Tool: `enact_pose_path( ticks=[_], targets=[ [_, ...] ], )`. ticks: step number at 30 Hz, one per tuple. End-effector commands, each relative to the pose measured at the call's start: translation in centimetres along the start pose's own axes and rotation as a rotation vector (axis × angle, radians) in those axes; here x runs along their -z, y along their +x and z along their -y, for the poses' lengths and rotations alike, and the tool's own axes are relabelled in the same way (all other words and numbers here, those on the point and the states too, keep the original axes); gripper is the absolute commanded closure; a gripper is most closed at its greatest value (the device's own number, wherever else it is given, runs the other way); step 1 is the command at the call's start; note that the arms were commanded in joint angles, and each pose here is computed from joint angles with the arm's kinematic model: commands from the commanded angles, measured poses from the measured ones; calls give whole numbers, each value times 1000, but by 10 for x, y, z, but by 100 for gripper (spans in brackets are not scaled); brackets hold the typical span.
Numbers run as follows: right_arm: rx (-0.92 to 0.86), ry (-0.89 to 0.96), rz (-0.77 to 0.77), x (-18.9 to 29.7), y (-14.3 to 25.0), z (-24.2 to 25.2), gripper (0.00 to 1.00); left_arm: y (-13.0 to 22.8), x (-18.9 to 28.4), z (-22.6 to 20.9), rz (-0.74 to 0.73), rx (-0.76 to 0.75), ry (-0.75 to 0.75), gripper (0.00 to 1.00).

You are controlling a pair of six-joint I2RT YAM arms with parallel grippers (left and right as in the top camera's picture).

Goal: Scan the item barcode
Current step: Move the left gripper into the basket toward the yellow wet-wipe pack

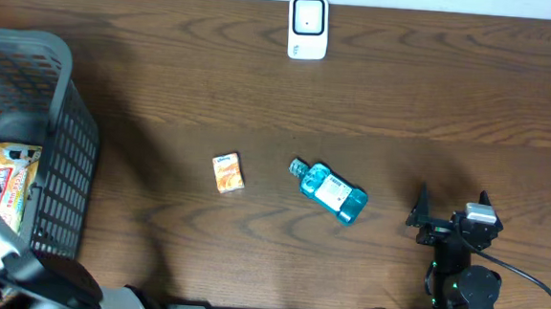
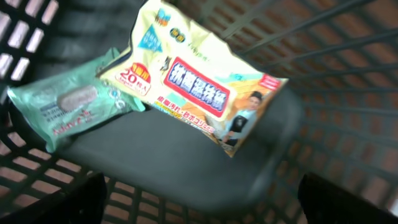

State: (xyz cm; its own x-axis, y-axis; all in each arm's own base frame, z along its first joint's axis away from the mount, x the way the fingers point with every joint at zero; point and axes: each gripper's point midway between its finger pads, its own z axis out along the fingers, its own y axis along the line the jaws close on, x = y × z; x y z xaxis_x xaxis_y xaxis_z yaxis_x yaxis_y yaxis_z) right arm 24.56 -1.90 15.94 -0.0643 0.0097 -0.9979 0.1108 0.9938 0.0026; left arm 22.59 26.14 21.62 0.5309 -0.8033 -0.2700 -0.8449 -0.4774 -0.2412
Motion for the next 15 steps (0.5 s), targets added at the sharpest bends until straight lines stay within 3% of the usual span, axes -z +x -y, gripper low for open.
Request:
enact_pose_path(
  ticks=[1,15],
  targets=[
    [14,19,2,0,0,4,1,3,-23,0,-8,63,-72,2],
    [14,19,2,0,0,4,1,18,-86,-8,-32,48,-258,2]
  ],
)
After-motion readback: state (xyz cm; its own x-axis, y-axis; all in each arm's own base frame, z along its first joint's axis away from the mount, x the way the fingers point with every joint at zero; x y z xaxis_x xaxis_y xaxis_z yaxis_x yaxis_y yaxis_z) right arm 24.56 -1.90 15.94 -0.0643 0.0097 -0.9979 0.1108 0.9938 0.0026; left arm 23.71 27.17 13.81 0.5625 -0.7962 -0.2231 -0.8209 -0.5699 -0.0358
